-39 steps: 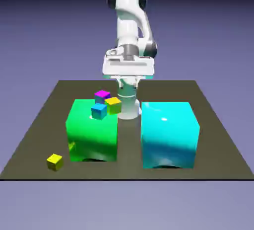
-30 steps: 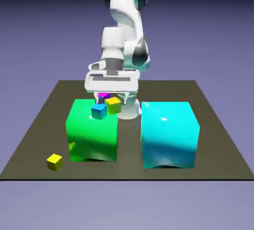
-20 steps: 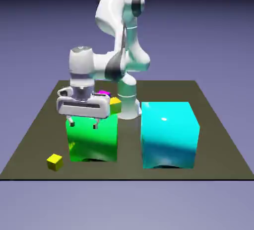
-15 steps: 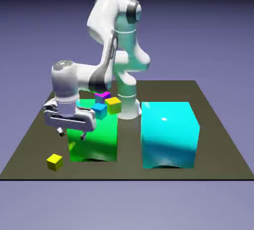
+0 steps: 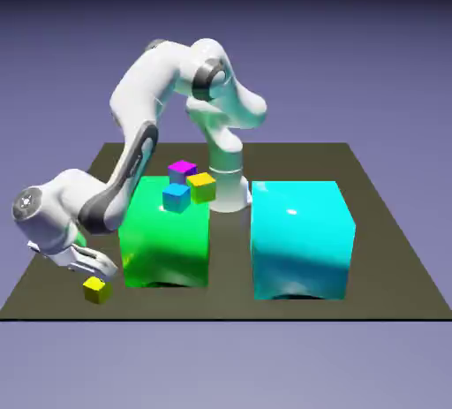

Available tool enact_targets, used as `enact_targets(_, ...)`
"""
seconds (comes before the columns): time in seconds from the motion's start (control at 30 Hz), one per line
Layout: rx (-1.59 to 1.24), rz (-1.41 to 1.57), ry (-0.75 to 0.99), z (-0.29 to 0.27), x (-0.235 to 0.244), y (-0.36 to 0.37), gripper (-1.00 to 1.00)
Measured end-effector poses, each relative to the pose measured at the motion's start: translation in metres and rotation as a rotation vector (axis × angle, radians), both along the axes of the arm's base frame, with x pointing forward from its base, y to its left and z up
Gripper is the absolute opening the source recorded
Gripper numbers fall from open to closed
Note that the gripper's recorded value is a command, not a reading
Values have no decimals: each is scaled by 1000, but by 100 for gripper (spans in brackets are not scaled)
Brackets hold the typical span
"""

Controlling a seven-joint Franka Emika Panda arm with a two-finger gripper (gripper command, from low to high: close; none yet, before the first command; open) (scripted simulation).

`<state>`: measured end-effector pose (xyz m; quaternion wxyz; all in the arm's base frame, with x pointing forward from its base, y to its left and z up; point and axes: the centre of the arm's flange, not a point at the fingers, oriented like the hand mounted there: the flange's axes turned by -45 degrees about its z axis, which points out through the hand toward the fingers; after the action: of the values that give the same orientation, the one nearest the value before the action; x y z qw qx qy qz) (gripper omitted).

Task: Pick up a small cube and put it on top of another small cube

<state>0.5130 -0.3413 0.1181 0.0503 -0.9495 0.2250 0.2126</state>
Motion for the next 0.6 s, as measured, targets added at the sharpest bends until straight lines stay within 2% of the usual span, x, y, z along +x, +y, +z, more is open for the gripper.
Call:
enact_targets(0.03,0,0,0,-5,-2,1,-100)
enact_targets(0.1,0,0,0,-5,-2,1,-100)
enact_targets(0.2,2,-1,-2,54,16,-8,-100)
enact_targets(0.4,7,261,13,136,37,53,-100)
enact_targets(0.5,-8,376,23,180,37,84,-100)
enact_targets(0.6,-13,337,18,211,17,97,-100)
